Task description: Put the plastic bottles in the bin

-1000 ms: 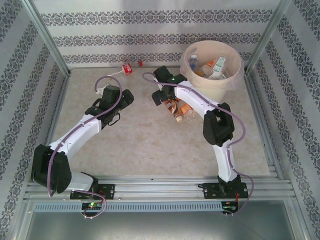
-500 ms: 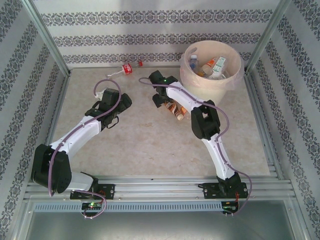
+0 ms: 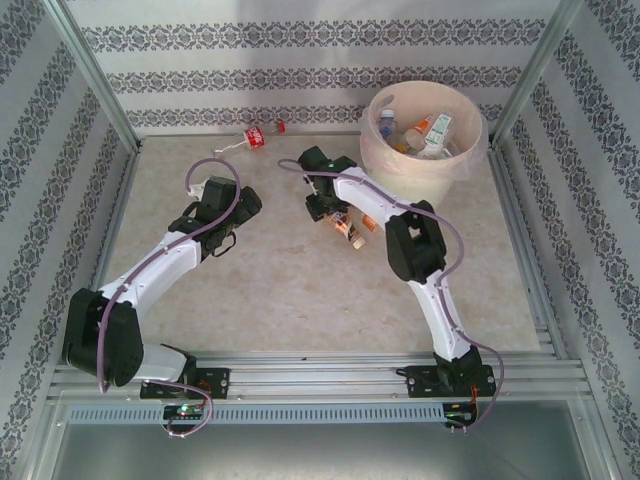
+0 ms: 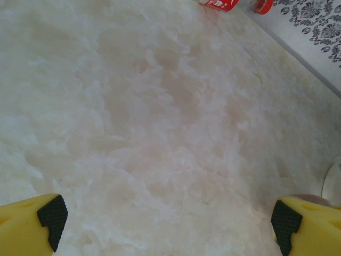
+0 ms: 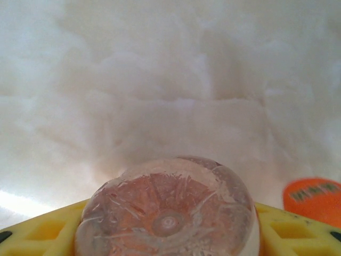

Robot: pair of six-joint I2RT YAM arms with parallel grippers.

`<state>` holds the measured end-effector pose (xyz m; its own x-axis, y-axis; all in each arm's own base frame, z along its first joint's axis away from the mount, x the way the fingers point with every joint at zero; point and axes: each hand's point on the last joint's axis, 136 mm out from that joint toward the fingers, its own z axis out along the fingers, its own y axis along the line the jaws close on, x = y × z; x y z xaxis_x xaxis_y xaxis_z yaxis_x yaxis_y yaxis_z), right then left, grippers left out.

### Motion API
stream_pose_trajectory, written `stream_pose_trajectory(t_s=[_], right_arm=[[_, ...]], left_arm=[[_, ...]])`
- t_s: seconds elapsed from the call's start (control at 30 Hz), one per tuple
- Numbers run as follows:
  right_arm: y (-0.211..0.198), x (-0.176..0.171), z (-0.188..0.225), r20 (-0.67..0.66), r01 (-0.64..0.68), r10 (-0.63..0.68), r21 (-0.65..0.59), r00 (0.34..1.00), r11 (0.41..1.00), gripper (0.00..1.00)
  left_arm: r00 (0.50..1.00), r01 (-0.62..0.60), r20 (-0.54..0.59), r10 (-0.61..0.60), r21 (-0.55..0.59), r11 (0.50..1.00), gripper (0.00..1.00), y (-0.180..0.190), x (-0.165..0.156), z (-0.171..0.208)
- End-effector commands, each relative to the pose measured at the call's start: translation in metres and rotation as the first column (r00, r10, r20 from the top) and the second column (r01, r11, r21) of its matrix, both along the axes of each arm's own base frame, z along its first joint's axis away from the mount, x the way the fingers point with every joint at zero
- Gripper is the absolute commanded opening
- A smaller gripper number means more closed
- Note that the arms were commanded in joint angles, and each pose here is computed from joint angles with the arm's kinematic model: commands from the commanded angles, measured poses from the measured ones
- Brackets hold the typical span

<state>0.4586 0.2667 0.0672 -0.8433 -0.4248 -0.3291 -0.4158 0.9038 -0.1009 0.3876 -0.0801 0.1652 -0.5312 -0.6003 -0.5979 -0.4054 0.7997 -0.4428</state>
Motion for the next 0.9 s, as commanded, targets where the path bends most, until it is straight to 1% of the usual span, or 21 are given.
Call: stream_pose_trajectory(t_s=[0.0, 0.13, 0.2, 0.33, 0.43, 0.57, 0.67, 0.73, 0.87], right_arm=[[0.019, 0.0, 0.124, 0.224, -0.073, 0.026, 0.204, 0.974, 0.976, 0.55], [0.006, -0.006, 0.215, 0.373, -0.115, -0.02, 0.337, 0.928, 0.934, 0.54], [-0.008, -0.007, 0.262, 0.44, -0.136, -0.067, 0.414, 0.896, 0.9, 0.54], [-0.045, -0.005, 0.336, 0.528, -0.167, -0.169, 0.53, 0.832, 0.831, 0.53], [-0.082, 0.002, 0.374, 0.568, -0.149, -0.273, 0.586, 0.776, 0.796, 0.52], [-0.135, 0.019, 0.403, 0.597, -0.074, -0.42, 0.629, 0.684, 0.774, 0.52], [-0.178, 0.03, 0.413, 0.618, 0.012, -0.507, 0.627, 0.601, 0.779, 0.52], [-0.213, 0.036, 0.412, 0.621, 0.116, -0.566, 0.612, 0.543, 0.783, 0.52], [-0.267, 0.043, 0.395, 0.613, 0.268, -0.636, 0.588, 0.469, 0.764, 0.52]], left_arm=[[1.0, -0.018, -0.011, 0.018, -0.007, 1.0, 1.0, 0.005, -0.001, -0.002], [1.0, -0.013, -0.018, 0.013, -0.011, 1.0, 1.0, 0.003, 0.003, -0.003], [1.0, -0.004, -0.017, 0.004, -0.02, 1.0, 1.0, 0.0, 0.006, -0.002], [1.0, 0.005, -0.017, -0.006, -0.031, 1.0, 1.0, -0.003, 0.009, -0.001], [1.0, 0.001, -0.019, -0.001, -0.029, 1.0, 1.0, -0.002, 0.007, -0.002], [1.0, -0.005, -0.018, 0.004, -0.027, 1.0, 1.0, 0.0, 0.004, -0.002], [1.0, -0.008, -0.017, 0.008, -0.026, 1.0, 1.0, 0.001, 0.002, -0.001], [1.0, -0.012, -0.018, 0.011, -0.023, 1.0, 1.0, 0.003, 0.0, -0.002], [1.0, -0.022, -0.016, 0.022, -0.018, 1.0, 1.0, 0.005, -0.003, -0.002]])
